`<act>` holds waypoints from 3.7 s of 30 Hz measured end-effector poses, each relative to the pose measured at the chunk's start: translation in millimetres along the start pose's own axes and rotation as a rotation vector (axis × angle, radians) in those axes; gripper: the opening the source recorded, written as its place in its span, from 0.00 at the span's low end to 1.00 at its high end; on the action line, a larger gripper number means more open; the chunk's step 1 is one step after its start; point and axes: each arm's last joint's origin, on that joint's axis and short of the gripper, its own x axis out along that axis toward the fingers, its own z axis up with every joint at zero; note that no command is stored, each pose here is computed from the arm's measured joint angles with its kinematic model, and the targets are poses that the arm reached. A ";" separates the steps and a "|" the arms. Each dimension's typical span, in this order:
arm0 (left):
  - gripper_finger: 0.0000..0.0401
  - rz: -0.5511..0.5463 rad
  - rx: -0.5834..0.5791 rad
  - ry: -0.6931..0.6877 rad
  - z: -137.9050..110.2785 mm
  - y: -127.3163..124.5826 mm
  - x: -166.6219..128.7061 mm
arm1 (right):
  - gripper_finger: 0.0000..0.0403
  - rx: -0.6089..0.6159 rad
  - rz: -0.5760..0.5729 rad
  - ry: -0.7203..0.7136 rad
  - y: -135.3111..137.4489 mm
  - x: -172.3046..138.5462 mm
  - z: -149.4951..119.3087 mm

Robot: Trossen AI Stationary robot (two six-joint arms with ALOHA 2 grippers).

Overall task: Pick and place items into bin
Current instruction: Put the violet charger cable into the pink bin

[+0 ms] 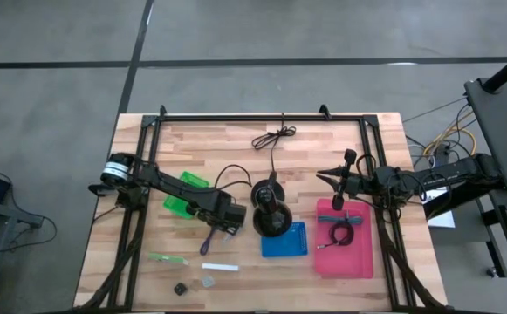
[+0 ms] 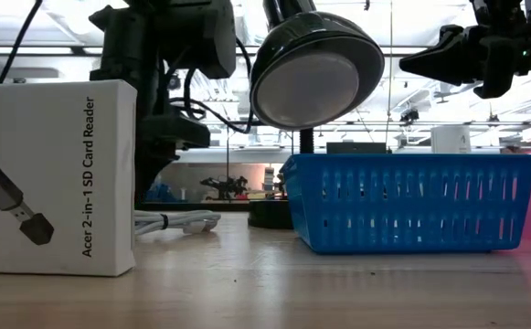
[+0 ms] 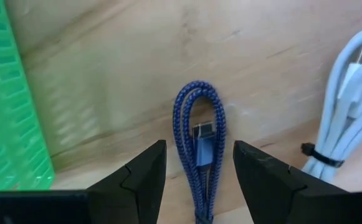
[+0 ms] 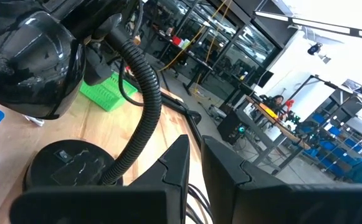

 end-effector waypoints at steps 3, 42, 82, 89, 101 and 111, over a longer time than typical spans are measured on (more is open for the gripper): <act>0.43 0.011 0.001 0.001 -0.6 1.9 2.0 | 0.08 0.000 0.000 0.000 0.0 0.0 0.0; 0.20 -0.004 0.063 0.002 -2.0 10.5 18.4 | 0.08 -0.008 0.000 0.000 0.0 0.0 0.0; 0.02 -0.114 0.214 -0.002 -5.4 25.3 -28.5 | 0.08 -0.017 0.002 0.004 0.8 -0.2 -1.5; 0.02 -0.115 0.309 -0.008 -6.6 26.8 -31.6 | 0.08 -0.021 0.003 0.006 1.1 -0.2 -2.1; 0.02 -0.132 0.513 -0.014 -8.5 25.0 -32.6 | 0.08 -0.022 0.005 0.008 1.6 -0.3 -2.9; 0.02 -0.131 0.619 -0.023 -9.0 24.9 -32.6 | 0.08 -0.022 0.005 0.008 1.6 -0.3 -2.9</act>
